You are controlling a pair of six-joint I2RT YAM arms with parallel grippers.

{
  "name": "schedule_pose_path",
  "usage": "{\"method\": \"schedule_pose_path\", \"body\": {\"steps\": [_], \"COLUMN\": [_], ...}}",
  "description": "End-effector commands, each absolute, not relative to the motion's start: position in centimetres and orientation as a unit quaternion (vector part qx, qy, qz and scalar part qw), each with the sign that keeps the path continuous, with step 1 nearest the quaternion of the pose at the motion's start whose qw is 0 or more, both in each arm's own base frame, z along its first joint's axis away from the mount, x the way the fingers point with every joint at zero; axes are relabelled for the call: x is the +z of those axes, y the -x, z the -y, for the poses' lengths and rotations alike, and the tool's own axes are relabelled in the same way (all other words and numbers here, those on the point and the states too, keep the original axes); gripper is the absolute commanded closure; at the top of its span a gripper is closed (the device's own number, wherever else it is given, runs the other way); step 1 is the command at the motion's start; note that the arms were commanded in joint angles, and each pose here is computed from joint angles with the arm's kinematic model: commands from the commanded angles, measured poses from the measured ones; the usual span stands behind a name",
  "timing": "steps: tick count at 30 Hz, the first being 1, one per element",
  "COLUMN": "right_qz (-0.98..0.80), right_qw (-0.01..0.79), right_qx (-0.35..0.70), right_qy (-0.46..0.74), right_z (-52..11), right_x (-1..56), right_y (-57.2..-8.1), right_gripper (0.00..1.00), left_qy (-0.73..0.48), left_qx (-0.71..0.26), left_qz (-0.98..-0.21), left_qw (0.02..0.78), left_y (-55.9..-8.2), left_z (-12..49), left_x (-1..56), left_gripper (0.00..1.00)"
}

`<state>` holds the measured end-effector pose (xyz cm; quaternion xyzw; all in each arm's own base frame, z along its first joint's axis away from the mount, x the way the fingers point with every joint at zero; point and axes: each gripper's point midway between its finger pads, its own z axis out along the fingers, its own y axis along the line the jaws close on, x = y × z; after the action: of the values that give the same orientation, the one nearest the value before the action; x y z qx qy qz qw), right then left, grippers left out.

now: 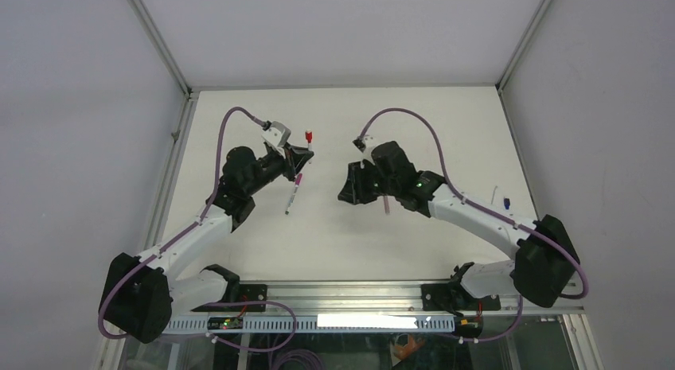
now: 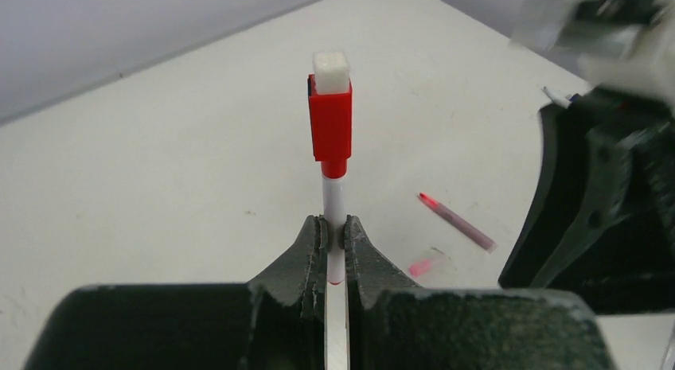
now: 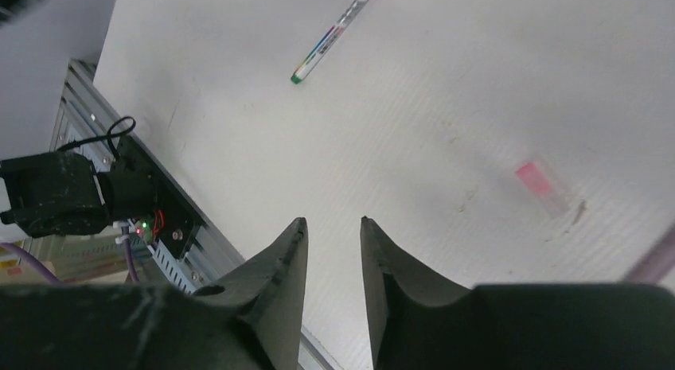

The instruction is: Insert the pens into the pen caps

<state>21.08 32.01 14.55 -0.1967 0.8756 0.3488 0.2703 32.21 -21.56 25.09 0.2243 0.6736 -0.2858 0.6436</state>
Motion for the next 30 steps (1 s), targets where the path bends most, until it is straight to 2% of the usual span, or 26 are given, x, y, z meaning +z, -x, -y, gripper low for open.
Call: {"method": "schedule_pose_path", "body": {"steps": [1,11,22,30], "right_qz": [-0.866,-0.868,-0.876,-0.882], "right_qw": [0.329,0.349,0.342,0.334], "right_qx": [0.332,0.329,0.32,0.314], "right_qy": [0.178,0.127,0.116,0.112], "right_z": [-28.9,-25.5,-24.7,-24.6], "right_x": [16.9,17.3,16.3,15.5], "right_y": [-23.0,-24.5,-24.5,-24.7], "right_gripper": [0.65,0.6,0.6,0.6], "left_qy": [-0.197,-0.112,-0.13,-0.131], "left_qx": [-0.283,-0.184,-0.101,-0.084], "left_qz": [-0.713,-0.834,-0.896,-0.911], "left_qw": [0.61,0.508,0.413,0.382], "left_y": [-32.4,-32.7,-31.8,-31.8], "left_z": [21.2,17.7,18.4,18.6], "left_x": [22.2,16.0,10.6,8.5], "left_gripper": [1.0,1.0,1.0,1.0]}}
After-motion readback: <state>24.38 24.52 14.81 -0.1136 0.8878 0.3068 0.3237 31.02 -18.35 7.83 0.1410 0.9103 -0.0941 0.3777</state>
